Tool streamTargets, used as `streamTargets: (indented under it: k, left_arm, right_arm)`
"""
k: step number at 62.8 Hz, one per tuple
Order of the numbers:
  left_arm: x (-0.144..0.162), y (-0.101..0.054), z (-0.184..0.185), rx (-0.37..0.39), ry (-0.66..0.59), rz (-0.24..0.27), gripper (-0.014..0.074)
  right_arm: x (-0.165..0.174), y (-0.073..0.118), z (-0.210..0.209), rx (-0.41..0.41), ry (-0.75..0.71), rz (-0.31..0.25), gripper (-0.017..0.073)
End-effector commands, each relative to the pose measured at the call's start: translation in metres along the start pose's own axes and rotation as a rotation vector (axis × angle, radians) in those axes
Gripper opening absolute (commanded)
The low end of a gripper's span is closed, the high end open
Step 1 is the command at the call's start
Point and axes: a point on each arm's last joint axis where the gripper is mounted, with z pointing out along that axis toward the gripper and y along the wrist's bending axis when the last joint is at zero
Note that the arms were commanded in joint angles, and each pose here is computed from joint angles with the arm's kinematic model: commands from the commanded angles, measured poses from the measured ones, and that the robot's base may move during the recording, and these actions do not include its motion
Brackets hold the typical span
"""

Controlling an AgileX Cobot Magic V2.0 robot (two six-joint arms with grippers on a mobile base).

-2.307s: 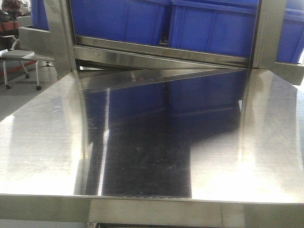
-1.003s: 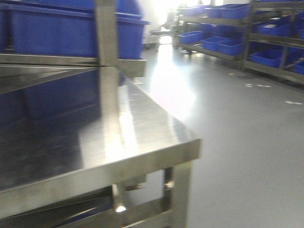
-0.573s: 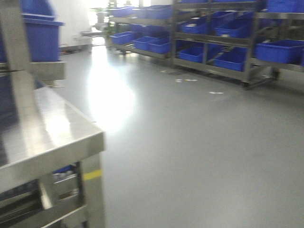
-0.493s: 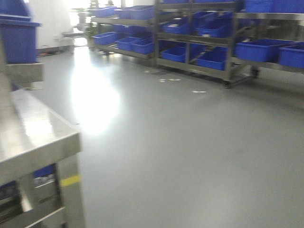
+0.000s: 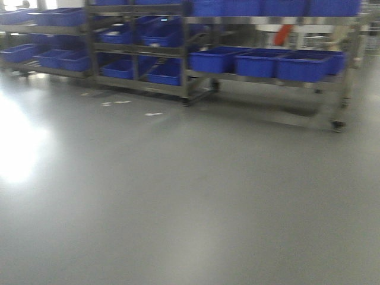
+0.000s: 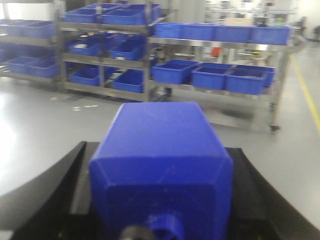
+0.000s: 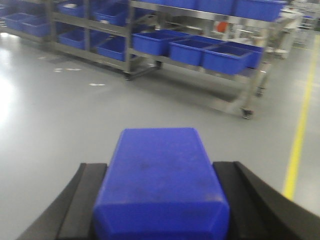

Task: Pick and sort blue part to right shelf
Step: 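Turn the base away from the table holding both parts, then drive the base along the aisle past the bin racks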

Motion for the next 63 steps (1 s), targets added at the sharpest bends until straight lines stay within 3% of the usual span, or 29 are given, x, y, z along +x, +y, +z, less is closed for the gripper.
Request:
streamTargets:
  k: [1, 63]
  left_arm:
    - [-0.0175, -0.0006, -0.0016, 0.006, -0.114, -0.001, 0.0293]
    - [-0.0175, -0.0006, -0.0016, 0.006, -0.114, -0.001, 0.0293]
  right_arm:
    - [-0.018, 0.0001, -0.0014, -0.004, -0.115, -0.018, 0.0387]
    - [-0.018, 0.0001, -0.0014, -0.004, -0.115, -0.018, 0.0387]
